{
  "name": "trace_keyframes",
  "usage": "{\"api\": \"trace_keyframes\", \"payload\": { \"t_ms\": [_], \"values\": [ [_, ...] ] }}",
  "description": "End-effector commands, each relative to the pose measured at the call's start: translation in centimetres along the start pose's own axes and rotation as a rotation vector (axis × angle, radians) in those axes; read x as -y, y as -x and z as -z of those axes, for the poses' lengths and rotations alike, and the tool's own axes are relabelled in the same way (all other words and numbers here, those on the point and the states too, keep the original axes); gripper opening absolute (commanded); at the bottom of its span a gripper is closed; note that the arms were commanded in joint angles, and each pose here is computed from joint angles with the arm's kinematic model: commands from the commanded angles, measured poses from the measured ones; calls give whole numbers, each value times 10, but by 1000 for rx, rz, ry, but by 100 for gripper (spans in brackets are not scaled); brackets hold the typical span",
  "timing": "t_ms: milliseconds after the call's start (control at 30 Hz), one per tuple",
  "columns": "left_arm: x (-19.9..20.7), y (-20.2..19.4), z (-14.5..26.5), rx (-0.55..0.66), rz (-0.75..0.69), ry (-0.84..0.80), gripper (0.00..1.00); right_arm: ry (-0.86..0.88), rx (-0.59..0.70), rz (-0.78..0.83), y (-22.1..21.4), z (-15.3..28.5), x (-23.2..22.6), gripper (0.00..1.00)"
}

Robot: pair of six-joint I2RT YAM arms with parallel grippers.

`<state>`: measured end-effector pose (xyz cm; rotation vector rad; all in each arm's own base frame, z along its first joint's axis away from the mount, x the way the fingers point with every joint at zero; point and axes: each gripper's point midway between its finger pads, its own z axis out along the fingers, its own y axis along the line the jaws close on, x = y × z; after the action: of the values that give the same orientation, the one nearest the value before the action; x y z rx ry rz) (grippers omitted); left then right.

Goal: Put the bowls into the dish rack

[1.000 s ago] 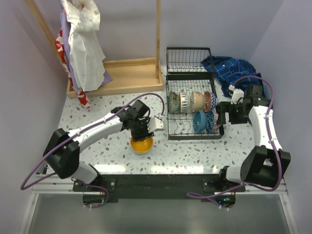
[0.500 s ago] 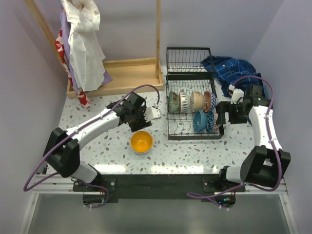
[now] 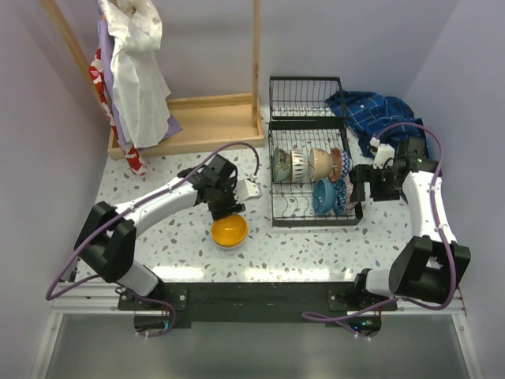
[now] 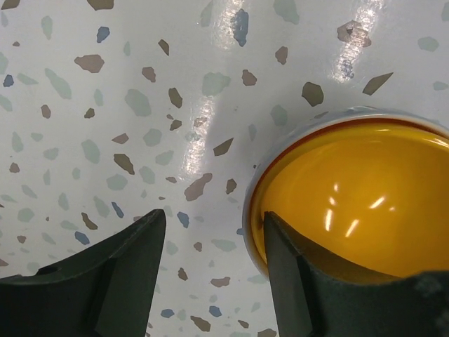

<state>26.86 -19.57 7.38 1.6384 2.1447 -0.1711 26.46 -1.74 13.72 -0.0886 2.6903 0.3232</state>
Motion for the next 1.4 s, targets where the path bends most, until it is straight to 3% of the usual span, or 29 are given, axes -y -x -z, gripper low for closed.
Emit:
{"api": "trace_keyframes", "payload": {
  "t_ms": [0, 200, 467, 600, 700, 833, 1200, 1367],
  "values": [
    [-2, 8, 3, 41, 2, 13, 63, -8, 16, 6, 7, 1, 1, 85],
    [3, 2, -5, 40, 6, 1, 64, 14, 7, -23, 13, -2, -1, 85],
    [-12, 34, 25, 124, 13, 49, 64, 59, 35, 36, 18, 6, -12, 85],
    [-16, 33, 29, 117, -6, 67, 64, 175, 213, 390, 24, 41, -58, 85],
    [-18, 29, 26, 111, -16, 74, 64, 299, 246, 645, 10, 54, -101, 84],
    [-20, 23, 18, 94, -7, 81, 64, 416, 315, 837, -4, 81, -140, 82],
    [-20, 7, 7, 85, 16, 62, 63, 574, 432, 1124, -4, 103, -218, 78],
    [-28, 23, 30, 155, 45, 99, 63, 625, 485, 1267, -3, 107, -269, 77]
  ]
}}
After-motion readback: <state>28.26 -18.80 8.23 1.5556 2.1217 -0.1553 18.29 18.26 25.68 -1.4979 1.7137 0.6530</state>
